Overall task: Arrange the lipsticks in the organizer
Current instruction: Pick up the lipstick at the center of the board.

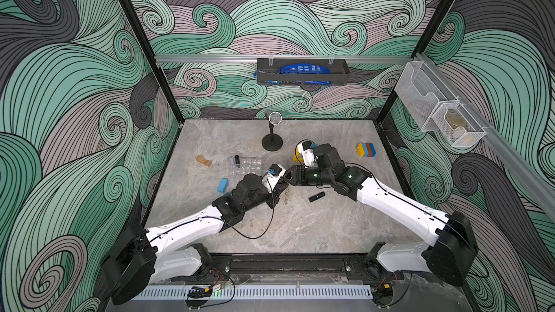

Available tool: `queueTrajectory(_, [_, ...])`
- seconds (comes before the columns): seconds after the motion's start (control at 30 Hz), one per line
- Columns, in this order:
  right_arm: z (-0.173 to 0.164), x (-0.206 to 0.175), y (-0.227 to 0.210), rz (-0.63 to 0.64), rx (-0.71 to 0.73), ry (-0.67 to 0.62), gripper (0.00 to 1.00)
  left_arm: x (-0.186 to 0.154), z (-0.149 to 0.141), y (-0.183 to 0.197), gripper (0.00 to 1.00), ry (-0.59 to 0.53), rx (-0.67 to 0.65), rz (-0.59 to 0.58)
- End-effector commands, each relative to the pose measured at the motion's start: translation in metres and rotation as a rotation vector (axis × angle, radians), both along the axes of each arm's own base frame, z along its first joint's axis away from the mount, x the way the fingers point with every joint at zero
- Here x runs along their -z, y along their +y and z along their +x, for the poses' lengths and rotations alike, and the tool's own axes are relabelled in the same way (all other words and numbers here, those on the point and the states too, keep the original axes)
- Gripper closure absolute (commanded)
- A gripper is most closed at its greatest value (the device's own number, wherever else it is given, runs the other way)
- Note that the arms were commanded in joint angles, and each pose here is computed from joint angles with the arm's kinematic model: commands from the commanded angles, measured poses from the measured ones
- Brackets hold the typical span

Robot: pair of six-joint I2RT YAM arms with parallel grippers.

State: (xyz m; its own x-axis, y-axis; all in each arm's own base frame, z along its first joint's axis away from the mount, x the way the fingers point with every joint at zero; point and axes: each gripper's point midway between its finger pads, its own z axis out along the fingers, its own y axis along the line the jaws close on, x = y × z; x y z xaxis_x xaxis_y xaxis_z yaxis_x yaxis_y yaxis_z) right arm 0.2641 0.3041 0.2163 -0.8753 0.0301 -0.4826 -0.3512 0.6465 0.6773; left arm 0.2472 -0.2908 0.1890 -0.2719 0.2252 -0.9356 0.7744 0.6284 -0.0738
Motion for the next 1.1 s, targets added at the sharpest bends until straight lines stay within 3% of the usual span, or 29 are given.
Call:
queueTrajectory(0.0, [0.000, -0.024, 0.002, 0.077, -0.115, -0.050, 0.42, -0.036, -0.008, -0.009, 0.94, 0.018, 0.069, -0.109])
queueTrajectory(0.07, [-0.011, -0.049, 0.000, 0.239, -0.265, -0.076, 0.39, -0.045, -0.011, -0.009, 0.95, 0.101, 0.113, -0.168])
queueTrajectory(0.17, [-0.016, -0.072, -0.020, 0.384, -0.326, -0.141, 0.35, -0.068, -0.014, -0.004, 0.94, 0.223, 0.196, -0.299])
queueTrajectory(0.33, [-0.020, -0.085, -0.029, 0.418, -0.373, -0.231, 0.32, -0.098, -0.024, -0.001, 0.94, 0.393, 0.391, -0.445])
queueTrajectory(0.5, [-0.029, -0.095, -0.025, 0.466, -0.455, -0.256, 0.34, -0.113, -0.044, -0.012, 0.93, 0.557, 0.641, -0.486])
queueTrajectory(0.8, [-0.037, -0.111, -0.025, 0.513, -0.493, -0.260, 0.45, -0.134, -0.048, -0.014, 0.94, 0.583, 0.788, -0.643])
queueTrajectory(0.9, [-0.038, -0.116, -0.025, 0.533, -0.500, -0.251, 0.48, -0.126, -0.043, -0.018, 0.97, 0.649, 0.785, -0.637])
queueTrajectory(1.07, [-0.038, -0.120, -0.022, 0.545, -0.500, -0.237, 0.55, -0.127, -0.043, -0.018, 0.97, 0.636, 0.784, -0.639])
